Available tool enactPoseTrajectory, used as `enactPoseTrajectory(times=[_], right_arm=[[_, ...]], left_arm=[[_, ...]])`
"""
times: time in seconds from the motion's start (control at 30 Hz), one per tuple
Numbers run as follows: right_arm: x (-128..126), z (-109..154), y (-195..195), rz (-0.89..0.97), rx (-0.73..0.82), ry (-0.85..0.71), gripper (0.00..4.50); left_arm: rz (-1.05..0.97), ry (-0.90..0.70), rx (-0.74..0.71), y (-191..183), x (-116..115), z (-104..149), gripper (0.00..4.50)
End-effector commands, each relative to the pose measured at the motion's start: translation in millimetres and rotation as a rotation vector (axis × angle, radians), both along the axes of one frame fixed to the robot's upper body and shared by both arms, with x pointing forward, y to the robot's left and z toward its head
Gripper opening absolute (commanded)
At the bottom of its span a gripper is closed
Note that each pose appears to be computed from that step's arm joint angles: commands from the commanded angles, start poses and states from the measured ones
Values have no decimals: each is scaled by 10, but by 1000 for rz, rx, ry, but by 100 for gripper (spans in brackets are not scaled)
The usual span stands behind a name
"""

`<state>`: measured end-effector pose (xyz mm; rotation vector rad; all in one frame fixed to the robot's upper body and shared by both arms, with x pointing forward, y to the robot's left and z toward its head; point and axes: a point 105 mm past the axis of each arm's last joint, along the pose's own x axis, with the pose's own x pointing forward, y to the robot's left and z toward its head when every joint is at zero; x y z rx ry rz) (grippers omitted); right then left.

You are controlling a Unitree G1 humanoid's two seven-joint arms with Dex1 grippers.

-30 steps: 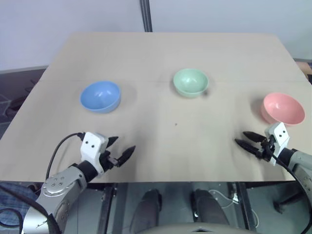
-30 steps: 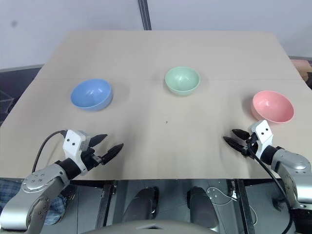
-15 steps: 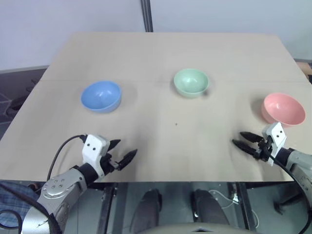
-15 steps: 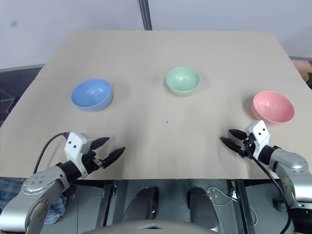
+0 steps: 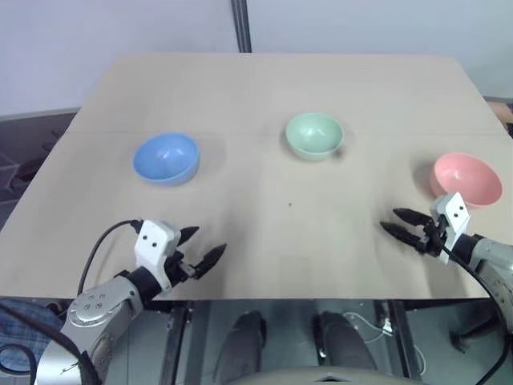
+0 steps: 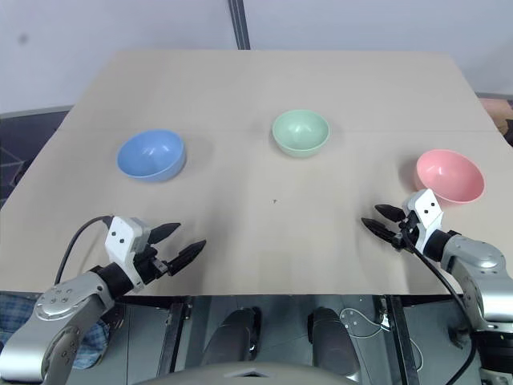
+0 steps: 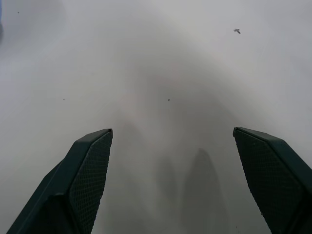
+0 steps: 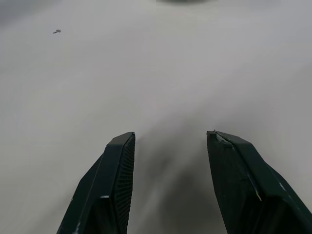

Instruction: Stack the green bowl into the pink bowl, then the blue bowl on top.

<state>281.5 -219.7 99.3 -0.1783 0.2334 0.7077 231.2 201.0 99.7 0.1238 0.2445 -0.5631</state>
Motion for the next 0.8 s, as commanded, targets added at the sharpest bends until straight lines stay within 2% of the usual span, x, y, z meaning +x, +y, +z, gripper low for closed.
enactPoseTrajectory(times=[0.03, 0.2, 0.33, 0.57, 0.8], right_arm=[[13, 91, -23, 7, -8, -39, 243], [18, 90, -42, 1, -15, -40, 243], [71, 108, -125, -44, -39, -46, 243], [237, 422, -180, -85, -37, -121, 243], [322, 937, -217, -93, -30, -263, 243]], left_arm=[[-27, -81, -15, -55, 19, 161, 419], [-61, -123, -51, -124, 31, 264, 419], [-164, -160, -80, -246, -5, 383, 419], [-416, -194, -106, -491, -52, 606, 419], [-541, -233, -152, -601, 40, 799, 419]])
